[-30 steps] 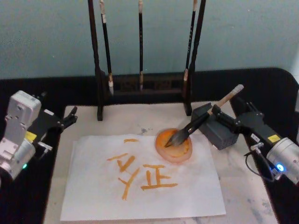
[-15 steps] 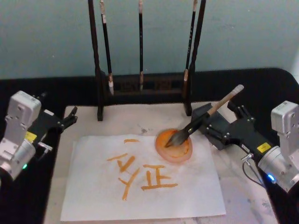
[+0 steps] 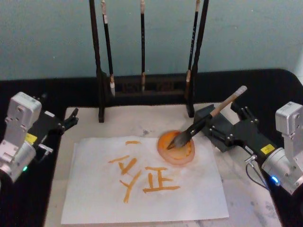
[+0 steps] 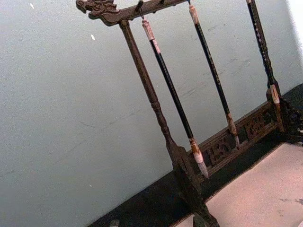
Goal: Pick up the brush from the inkstone, write on the paper, then place the brush back to its original position.
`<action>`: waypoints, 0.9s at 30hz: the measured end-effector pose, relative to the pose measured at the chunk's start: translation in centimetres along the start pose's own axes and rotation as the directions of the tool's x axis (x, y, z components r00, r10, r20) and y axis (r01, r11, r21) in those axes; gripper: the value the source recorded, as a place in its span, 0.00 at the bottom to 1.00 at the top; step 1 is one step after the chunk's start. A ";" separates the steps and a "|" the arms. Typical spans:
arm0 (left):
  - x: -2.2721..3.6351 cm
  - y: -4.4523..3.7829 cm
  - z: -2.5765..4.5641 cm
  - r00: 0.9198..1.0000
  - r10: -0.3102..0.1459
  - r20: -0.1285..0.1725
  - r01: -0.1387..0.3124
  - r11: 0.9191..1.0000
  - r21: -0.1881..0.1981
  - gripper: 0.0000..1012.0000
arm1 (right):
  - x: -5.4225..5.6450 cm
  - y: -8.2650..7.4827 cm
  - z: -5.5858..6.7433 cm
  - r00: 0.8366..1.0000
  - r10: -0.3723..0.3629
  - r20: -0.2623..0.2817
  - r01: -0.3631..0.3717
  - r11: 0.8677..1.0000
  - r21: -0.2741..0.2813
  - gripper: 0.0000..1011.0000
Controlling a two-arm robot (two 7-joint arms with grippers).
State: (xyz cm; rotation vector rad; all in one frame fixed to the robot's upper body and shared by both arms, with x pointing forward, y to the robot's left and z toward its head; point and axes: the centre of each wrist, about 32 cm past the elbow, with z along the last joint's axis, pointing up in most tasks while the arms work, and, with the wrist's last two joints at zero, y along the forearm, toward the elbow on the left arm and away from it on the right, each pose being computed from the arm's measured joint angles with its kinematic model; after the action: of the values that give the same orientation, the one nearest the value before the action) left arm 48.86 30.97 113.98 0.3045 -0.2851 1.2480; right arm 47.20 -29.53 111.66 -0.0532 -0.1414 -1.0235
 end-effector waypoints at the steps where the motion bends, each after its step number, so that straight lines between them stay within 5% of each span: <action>1: 0.00 0.00 0.00 1.000 0.000 0.000 0.000 1.000 0.000 1.00 | 0.0 0.0 0.0 1.000 0.000 -0.001 0.000 1.000 0.000 0.99; 27: 0.00 0.00 0.00 1.000 0.000 0.000 0.000 1.000 0.000 1.00 | 0.1 0.0 0.1 1.000 0.001 -0.006 -0.001 1.000 -0.001 0.99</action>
State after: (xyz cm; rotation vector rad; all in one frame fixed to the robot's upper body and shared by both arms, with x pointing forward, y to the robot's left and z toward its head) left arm 48.86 30.96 113.98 0.3044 -0.2850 1.2479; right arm 47.25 -29.60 111.73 -0.0510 -0.1351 -1.0231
